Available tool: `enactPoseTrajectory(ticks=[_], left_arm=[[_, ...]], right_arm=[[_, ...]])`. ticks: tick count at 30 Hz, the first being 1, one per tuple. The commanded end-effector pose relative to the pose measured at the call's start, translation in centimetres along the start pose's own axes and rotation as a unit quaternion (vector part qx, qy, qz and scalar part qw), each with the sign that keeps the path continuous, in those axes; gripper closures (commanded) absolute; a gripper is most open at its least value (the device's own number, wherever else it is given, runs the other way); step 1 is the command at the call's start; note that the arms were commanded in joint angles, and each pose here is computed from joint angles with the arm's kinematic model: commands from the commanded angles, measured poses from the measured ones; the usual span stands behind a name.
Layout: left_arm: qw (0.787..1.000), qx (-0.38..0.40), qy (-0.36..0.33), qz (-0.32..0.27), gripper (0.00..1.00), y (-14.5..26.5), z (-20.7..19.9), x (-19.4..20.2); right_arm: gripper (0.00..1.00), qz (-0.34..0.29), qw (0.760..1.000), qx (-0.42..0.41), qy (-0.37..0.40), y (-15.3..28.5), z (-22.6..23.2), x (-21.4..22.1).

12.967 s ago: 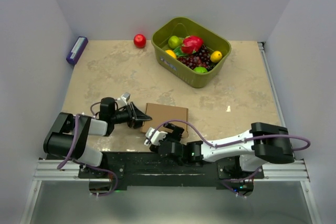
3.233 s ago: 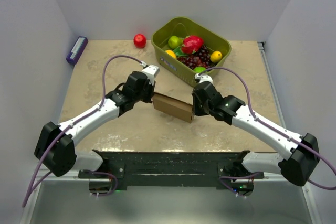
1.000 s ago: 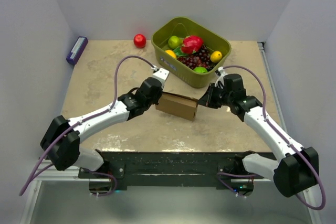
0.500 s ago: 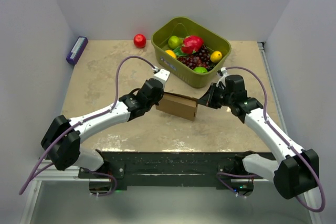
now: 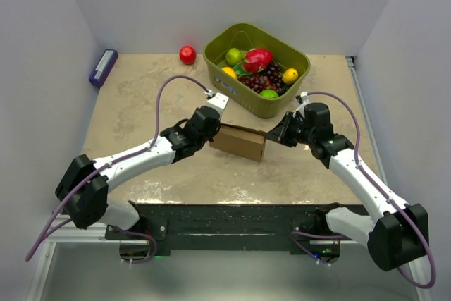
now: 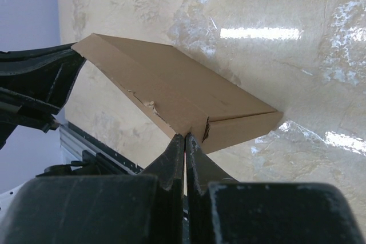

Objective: Fold the paper box

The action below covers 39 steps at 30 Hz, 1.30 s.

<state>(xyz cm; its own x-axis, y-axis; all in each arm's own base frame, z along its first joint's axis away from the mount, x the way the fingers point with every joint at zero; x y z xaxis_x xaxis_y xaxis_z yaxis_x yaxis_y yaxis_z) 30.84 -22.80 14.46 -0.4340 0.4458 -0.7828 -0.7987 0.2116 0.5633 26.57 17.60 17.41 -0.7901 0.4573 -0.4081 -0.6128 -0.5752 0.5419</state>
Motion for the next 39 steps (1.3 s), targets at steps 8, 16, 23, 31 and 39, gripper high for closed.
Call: enactPoseTrajectory(ticks=[8,16,23,31,39], left_arm=[[0.982,0.031,-0.085,0.163,1.00,0.5,-1.0,9.6],[0.984,0.035,-0.078,0.154,1.00,0.7,-1.1,9.0],[0.987,0.041,-0.070,0.139,1.00,0.9,-1.2,8.3],[0.988,0.058,-0.061,0.129,1.00,1.0,-1.8,7.8],[0.988,0.073,-0.053,0.122,1.00,1.2,-2.3,7.4]], right_arm=[[1.00,-0.036,0.998,-0.041,0.006,0.8,1.7,-1.3],[1.00,-0.048,0.998,0.003,0.027,1.1,-0.4,-1.1],[1.00,-0.058,0.998,0.008,0.032,0.9,-1.1,-1.0],[1.00,-0.073,0.993,0.049,0.079,1.6,-3.1,-0.8],[1.00,-0.082,0.989,0.068,0.099,2.3,-3.7,-0.6]])
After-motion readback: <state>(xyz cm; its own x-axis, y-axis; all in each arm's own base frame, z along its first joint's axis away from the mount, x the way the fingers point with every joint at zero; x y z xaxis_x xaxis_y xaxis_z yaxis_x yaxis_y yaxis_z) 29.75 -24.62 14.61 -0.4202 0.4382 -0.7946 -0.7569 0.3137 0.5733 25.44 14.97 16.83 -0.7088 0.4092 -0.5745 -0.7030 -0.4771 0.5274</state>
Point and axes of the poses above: each gripper's point midway between its finger pads, its own y axis back along the fingers, its own z axis along the line the jaws close on, x = y × z, the point moved 1 cm from there along y, back along the fingers, and after that the axes turned 6 degrees about -y, right-handed, at the moved point
